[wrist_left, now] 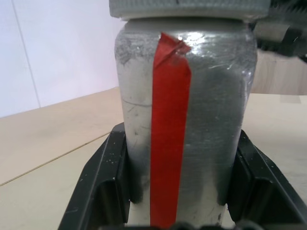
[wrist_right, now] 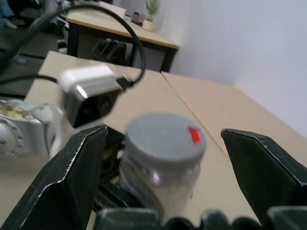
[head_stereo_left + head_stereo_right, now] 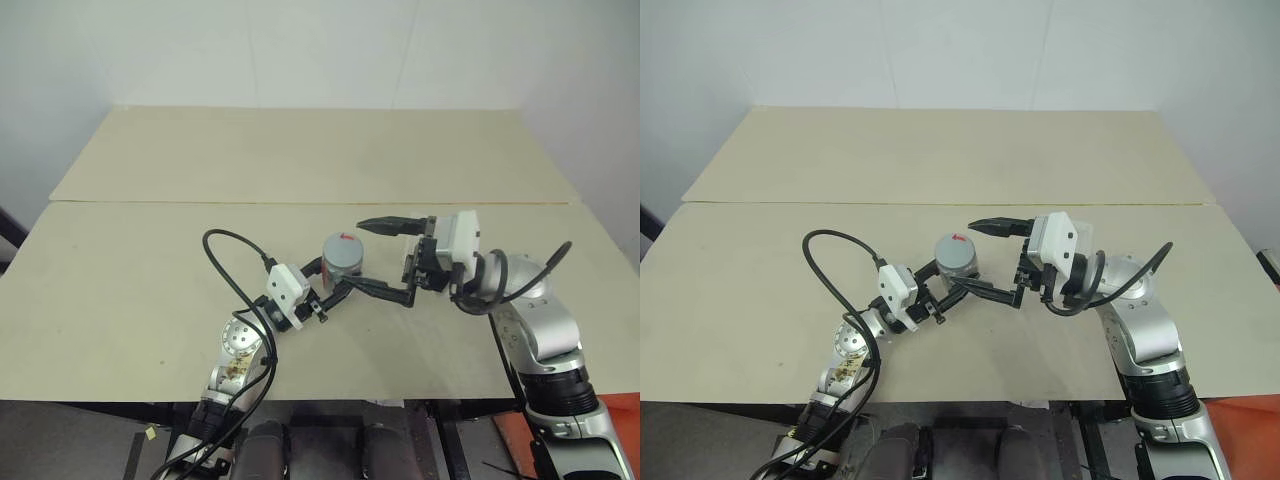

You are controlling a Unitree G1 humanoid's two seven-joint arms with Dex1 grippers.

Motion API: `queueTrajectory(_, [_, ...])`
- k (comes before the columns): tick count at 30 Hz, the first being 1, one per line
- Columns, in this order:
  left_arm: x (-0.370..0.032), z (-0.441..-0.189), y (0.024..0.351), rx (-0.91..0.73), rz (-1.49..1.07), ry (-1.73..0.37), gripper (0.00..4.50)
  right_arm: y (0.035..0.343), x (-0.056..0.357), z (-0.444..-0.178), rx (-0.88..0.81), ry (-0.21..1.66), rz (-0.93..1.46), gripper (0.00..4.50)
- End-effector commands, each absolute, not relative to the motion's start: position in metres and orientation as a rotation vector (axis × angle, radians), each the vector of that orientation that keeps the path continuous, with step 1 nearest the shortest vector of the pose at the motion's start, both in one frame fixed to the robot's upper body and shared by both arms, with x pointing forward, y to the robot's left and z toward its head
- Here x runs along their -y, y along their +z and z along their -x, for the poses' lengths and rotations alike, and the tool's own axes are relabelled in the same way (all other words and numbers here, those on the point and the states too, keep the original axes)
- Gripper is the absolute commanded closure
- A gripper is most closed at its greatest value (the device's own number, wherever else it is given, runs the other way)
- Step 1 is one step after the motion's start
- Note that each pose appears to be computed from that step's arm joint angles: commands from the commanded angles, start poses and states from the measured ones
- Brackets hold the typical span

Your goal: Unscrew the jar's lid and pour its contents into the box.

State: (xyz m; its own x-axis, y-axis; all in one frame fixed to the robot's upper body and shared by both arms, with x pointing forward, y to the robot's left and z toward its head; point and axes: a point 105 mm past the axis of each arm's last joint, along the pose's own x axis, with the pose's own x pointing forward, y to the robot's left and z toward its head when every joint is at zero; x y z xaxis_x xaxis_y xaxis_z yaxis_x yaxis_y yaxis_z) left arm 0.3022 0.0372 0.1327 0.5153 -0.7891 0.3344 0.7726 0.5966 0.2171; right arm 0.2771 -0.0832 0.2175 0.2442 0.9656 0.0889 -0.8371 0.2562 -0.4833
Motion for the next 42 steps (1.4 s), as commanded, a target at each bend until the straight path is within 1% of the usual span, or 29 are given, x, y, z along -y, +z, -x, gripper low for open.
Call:
queueTrajectory(1, [-0.038, -0.3, 0.14, 0.469, -0.034, -0.935, 2.39, 0.237, 0.081, -0.268, 0.502, 1.276, 0.404, 0.06])
queueTrajectory(6, [-0.036, -0.3, 0.141, 0.47, -0.033, -0.936, 2.39, 0.242, 0.07, -0.275, 0.523, 1.246, 0.388, 0.06])
queueTrajectory(17, [-0.034, -0.301, 0.142, 0.477, -0.036, -0.94, 2.39, 0.237, 0.056, -0.293, 0.501, 1.212, 0.388, 0.06])
queueTrajectory(22, [-0.036, -0.301, 0.142, 0.477, -0.039, -0.941, 2.39, 0.234, 0.061, -0.297, 0.479, 1.194, 0.397, 0.06])
queueTrajectory(35, [-0.034, -0.302, 0.141, 0.477, -0.035, -0.947, 2.39, 0.231, 0.081, -0.295, 0.451, 1.146, 0.432, 0.06])
queueTrajectory(42, [-0.034, -0.302, 0.141, 0.476, -0.038, -0.95, 2.39, 0.232, 0.092, -0.299, 0.441, 1.107, 0.448, 0.06])
